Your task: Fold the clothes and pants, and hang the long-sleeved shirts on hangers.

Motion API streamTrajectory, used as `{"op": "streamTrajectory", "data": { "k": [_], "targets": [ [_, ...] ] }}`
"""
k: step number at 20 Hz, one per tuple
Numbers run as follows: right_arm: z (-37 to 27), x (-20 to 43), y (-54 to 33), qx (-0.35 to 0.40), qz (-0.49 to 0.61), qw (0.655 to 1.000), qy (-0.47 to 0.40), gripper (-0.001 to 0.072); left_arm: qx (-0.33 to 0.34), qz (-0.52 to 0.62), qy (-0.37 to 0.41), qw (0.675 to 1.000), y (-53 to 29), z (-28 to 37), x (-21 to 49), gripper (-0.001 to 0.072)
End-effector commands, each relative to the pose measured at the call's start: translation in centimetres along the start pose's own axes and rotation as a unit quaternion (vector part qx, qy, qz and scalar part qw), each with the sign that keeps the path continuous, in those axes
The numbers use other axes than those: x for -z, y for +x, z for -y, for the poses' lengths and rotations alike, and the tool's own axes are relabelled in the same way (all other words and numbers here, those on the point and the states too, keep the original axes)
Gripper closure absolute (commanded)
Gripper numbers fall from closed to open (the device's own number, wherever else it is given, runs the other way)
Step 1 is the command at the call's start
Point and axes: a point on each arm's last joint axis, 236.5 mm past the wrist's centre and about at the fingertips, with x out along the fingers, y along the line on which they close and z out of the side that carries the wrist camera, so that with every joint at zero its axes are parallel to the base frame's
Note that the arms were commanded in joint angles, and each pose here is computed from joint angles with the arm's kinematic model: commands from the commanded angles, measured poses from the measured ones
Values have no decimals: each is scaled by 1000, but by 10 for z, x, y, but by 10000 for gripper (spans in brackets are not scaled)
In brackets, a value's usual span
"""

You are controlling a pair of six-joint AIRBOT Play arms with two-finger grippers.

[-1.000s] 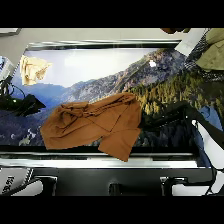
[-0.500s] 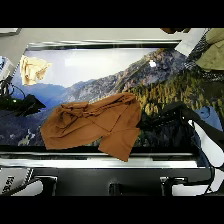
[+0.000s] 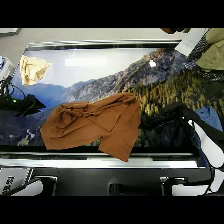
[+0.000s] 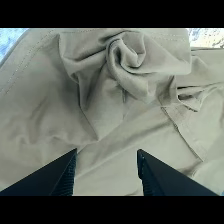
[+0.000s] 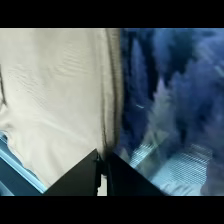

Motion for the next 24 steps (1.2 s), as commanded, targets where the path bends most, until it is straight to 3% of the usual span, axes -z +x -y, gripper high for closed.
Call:
{"op": "streamTrajectory", "data": {
  "k": [1,5,9,17,24],
  "targets": [
    [2,-12,-24,24,35,999,3,686,-1,1,-15,1000,-1,-2,0,273],
    [39,-34,-106,74,148,985,47,686,-1,3,-15,1000,-1,-4,-1,273],
    [79,-25,-158,85,189,973,102,685,-1,-38,-38,999,26,-19,29,274],
    [83,-28,-163,82,201,968,122,685,67,-131,-108,983,71,-6,177,273],
    [81,-26,-161,76,196,970,123,685,45,-198,-87,975,102,4,252,274]
  ]
}}
